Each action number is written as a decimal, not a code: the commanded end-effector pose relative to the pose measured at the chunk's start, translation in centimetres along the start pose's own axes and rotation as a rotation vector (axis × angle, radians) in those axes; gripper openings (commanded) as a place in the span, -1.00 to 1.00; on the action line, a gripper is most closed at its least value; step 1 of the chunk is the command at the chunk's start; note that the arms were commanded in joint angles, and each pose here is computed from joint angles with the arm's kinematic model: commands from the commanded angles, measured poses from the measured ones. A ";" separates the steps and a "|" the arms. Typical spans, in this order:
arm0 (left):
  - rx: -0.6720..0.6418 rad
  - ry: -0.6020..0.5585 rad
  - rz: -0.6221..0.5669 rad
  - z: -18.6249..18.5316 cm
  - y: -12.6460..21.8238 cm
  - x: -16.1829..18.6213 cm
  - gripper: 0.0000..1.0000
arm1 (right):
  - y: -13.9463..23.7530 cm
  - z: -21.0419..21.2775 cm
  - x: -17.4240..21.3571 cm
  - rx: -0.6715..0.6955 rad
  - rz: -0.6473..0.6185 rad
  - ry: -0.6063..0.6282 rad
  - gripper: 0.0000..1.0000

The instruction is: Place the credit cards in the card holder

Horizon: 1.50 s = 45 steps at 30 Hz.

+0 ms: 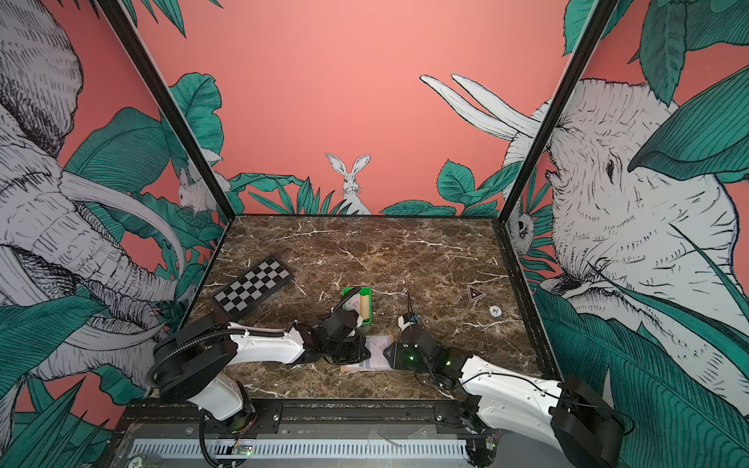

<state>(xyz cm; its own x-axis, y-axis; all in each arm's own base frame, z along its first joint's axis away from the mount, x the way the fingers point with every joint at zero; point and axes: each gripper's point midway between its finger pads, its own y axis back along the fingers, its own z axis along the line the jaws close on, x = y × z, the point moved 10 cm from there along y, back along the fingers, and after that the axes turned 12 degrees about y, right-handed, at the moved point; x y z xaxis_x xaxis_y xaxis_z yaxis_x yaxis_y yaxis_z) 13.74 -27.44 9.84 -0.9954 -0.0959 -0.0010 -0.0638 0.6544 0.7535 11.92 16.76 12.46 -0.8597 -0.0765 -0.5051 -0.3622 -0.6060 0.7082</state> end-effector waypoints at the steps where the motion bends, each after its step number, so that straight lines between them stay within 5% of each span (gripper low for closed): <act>1: -0.052 0.015 -0.004 1.2 0.2 0.5 -0.80 | -0.3 0.2 -0.1 -0.008 0.004 0.002 -0.44; 28: -0.064 -0.060 -0.063 -1.0 3.0 0.2 -0.62 | -1.0 0.4 -0.2 -0.017 0.024 0.002 -0.44; 45: -0.091 -0.053 -0.019 -0.5 1.1 0.1 -0.82 | -1.1 0.4 -0.2 -0.018 0.024 -0.002 -0.44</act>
<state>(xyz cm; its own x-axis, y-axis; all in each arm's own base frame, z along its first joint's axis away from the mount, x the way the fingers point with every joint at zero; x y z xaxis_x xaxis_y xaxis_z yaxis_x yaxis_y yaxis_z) 13.53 -26.55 10.73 -0.9960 -0.0791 -0.0422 -0.0801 0.5741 0.8149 12.05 17.29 11.22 -0.8807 -0.1064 -0.4615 -0.3160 -0.5939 0.7399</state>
